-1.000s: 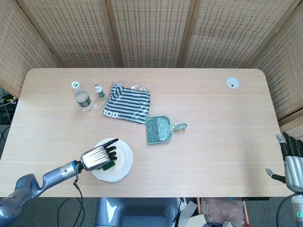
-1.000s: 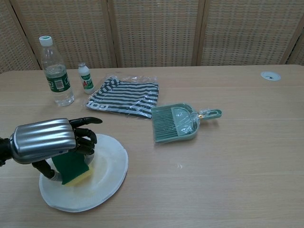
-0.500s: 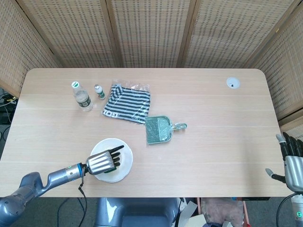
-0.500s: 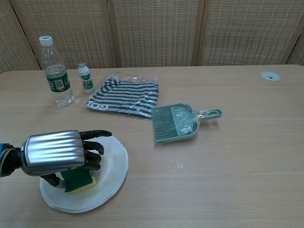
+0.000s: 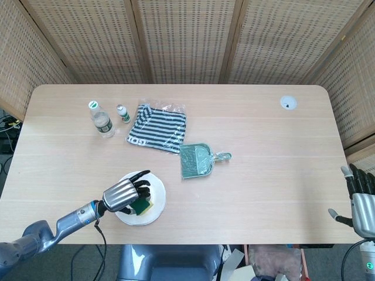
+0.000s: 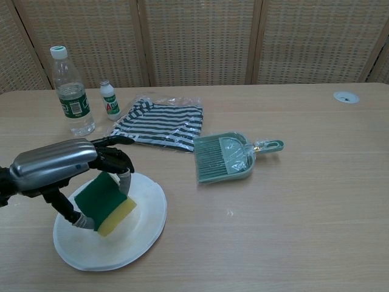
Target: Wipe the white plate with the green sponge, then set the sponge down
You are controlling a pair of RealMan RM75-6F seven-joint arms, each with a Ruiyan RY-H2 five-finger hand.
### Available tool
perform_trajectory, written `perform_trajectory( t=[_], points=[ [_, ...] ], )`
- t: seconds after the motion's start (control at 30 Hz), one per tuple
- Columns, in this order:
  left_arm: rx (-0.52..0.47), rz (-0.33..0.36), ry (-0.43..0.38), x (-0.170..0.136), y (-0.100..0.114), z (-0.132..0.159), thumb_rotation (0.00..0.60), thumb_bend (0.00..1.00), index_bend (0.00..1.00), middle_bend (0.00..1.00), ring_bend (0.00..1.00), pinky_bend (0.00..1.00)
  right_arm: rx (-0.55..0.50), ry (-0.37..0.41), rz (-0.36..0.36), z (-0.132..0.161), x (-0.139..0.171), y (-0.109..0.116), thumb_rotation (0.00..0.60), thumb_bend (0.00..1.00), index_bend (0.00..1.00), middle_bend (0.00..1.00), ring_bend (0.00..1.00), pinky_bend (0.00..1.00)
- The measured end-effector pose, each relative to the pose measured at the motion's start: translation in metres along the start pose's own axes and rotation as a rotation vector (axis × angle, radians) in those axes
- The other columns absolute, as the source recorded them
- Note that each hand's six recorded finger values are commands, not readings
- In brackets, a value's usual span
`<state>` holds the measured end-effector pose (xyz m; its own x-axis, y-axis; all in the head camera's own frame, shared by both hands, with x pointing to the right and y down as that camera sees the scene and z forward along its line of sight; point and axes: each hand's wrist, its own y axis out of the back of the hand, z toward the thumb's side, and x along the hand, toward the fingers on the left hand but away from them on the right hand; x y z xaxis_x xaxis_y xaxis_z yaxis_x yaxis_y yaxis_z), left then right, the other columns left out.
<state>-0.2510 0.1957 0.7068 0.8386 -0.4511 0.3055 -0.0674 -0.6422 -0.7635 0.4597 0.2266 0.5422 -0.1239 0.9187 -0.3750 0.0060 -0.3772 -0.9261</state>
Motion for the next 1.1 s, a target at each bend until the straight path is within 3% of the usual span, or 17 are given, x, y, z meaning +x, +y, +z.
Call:
perform_trajectory(
  t=[0.17, 0.37, 0.7, 1.1],
  points=[
    [-0.329, -0.022, 0.115, -0.012, -0.001, 0.001, 0.6, 0.39, 0.62, 0.47, 0.26, 0.02, 0.004, 0.002, 0.001, 0.001, 0.0, -0.001, 0.6, 0.0, 0.0, 0.0, 0.0, 0.0],
    [-0.533, -0.063, 0.223, -0.026, -0.008, -0.005, 0.6, 0.39, 0.62, 0.47, 0.26, 0.02, 0.005, 0.001, 0.001, 0.001, 0.0, -0.001, 0.6, 0.0, 0.0, 0.0, 0.0, 0.0],
    [-0.574, -0.05, 0.266, -0.022, -0.018, -0.014, 0.6, 0.39, 0.62, 0.47, 0.26, 0.01, 0.006, 0.002, 0.005, 0.002, 0.0, -0.002, 0.6, 0.0, 0.0, 0.0, 0.0, 0.0],
    [-0.566, -0.014, 0.262, -0.01, -0.048, -0.01, 0.6, 0.39, 0.62, 0.47, 0.26, 0.0, 0.005, -0.002, 0.002, 0.0, -0.001, -0.001, 0.6, 0.0, 0.0, 0.0, 0.0, 0.0]
  ],
)
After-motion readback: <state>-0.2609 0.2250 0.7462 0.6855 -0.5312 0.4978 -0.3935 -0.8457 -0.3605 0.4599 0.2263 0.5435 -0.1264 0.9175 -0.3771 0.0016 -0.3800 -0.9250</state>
